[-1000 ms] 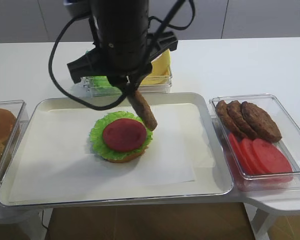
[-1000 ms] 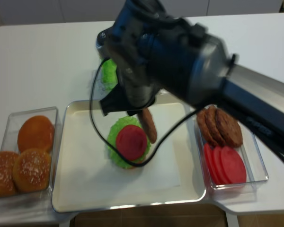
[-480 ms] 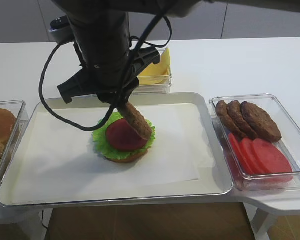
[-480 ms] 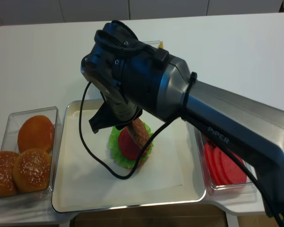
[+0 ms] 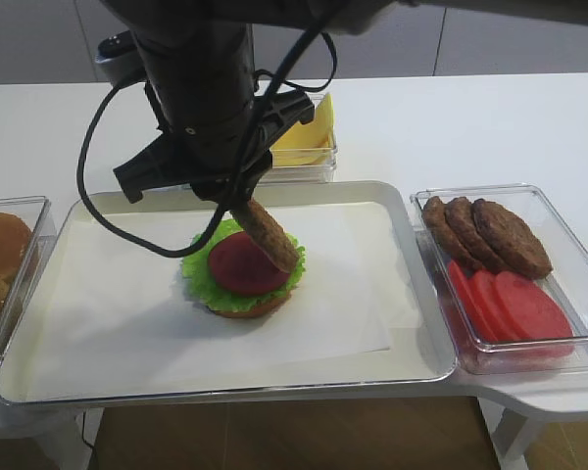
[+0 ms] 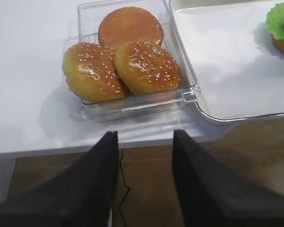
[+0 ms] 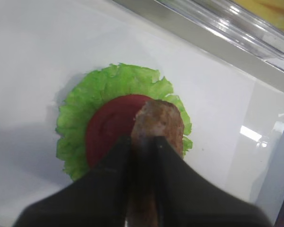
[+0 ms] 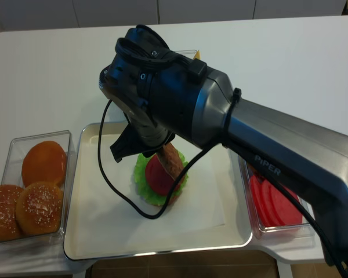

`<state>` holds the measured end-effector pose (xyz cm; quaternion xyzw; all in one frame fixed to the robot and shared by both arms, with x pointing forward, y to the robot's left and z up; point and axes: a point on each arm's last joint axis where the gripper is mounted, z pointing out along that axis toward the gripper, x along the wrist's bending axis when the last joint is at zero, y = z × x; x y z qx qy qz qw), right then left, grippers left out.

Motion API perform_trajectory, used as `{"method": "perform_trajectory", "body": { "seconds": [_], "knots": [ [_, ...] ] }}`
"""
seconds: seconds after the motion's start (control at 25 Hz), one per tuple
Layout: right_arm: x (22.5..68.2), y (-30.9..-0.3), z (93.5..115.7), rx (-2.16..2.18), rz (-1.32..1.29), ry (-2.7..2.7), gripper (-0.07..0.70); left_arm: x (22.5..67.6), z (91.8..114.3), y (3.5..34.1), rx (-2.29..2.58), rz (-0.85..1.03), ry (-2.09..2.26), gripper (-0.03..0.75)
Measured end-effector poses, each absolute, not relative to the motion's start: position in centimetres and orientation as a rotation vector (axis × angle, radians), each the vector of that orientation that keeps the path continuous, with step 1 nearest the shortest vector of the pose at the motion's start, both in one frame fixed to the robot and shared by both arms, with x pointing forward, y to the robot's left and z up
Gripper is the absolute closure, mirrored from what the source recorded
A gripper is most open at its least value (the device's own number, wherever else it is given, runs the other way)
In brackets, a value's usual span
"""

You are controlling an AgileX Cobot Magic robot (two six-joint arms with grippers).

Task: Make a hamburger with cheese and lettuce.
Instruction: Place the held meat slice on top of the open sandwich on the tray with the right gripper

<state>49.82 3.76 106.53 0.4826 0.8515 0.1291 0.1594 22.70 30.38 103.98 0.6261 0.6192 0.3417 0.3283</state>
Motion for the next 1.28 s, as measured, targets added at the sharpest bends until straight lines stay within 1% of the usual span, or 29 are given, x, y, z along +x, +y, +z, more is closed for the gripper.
{"method": "perform_trajectory", "body": {
  "seconds": [0.28,0.36,0.56,0.64,1.0,1.28],
  "knots": [
    [49.83,3.75,106.54,1.376,0.368,2.433,0.521,22.7,103.98,30.38,1.639,0.895,1.621,0.428],
    [49.83,3.75,106.54,1.375,0.368,2.433,0.497,22.7,103.98,30.38,1.639,0.895,1.621,0.427],
    [49.83,3.75,106.54,1.373,0.368,2.434,0.401,22.7,103.98,30.38,1.639,0.895,1.621,0.427],
    [49.82,3.76,106.53,1.374,0.368,2.436,0.382,22.7,103.98,30.38,1.639,0.895,1.621,0.428],
    [49.63,3.89,106.47,1.394,0.374,2.455,0.369,22.7,103.98,30.38,1.639,0.895,1.621,0.428],
    [49.79,4.21,106.57,1.402,0.435,2.444,0.368,22.7,103.98,30.38,1.639,0.895,1.621,0.427]
  ]
}}
